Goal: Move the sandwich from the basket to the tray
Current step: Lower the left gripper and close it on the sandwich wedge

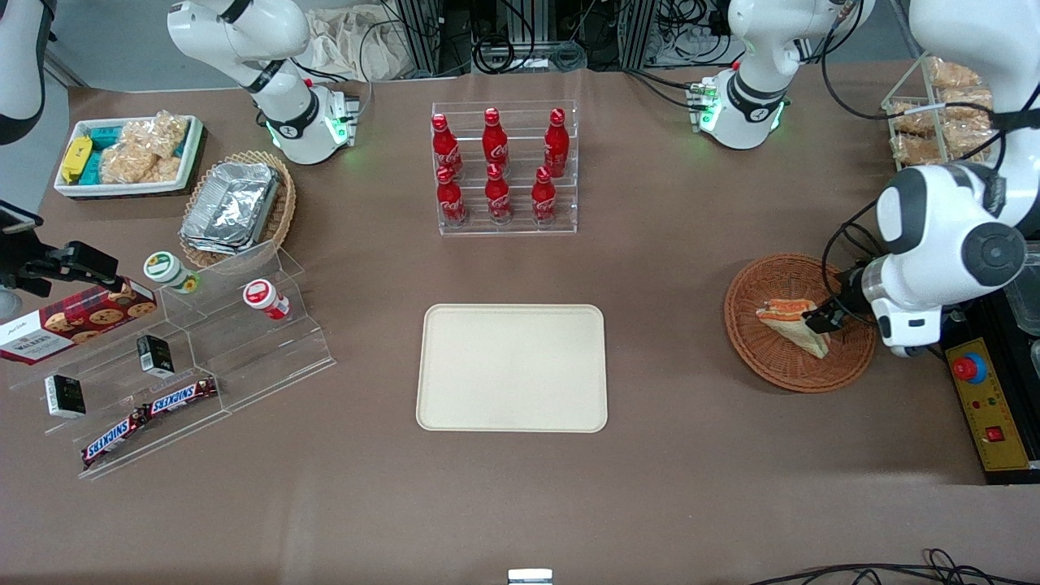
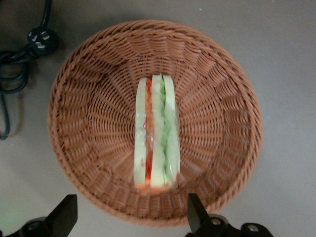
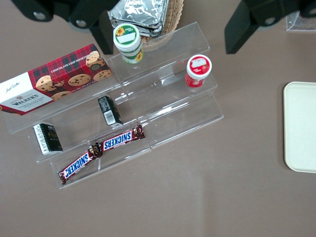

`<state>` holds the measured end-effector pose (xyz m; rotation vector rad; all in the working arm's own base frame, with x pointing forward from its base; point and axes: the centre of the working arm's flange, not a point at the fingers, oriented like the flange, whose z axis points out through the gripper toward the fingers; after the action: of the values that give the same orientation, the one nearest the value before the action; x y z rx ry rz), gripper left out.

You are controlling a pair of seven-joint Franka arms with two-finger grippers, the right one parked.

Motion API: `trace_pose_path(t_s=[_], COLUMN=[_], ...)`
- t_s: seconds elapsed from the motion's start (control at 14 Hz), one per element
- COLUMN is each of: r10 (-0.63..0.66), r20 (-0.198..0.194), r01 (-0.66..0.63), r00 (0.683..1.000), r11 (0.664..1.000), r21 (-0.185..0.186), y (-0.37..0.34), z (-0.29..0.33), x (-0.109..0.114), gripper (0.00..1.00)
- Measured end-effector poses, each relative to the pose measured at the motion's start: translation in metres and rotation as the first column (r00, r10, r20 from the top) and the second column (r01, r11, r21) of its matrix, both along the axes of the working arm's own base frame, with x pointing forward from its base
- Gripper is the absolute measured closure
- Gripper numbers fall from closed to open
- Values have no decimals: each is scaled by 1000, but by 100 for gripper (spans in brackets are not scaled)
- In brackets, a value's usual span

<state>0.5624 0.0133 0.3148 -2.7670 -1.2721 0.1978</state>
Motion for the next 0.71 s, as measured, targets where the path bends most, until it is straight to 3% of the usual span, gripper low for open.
trace_pose_path(t_s=[0.29, 0.57, 0.64, 0.71], r10=[75, 120, 124, 127], r20=[59, 77, 74, 73], r01=[-76, -121, -125, -128], r00=[995, 990, 990, 989], r11=[997, 993, 992, 992], r21=[11, 8, 8, 8], y=[6, 6, 6, 6], z=[-43, -77, -84, -88], x=[-11, -9, -9, -9], gripper=[0, 1, 4, 16])
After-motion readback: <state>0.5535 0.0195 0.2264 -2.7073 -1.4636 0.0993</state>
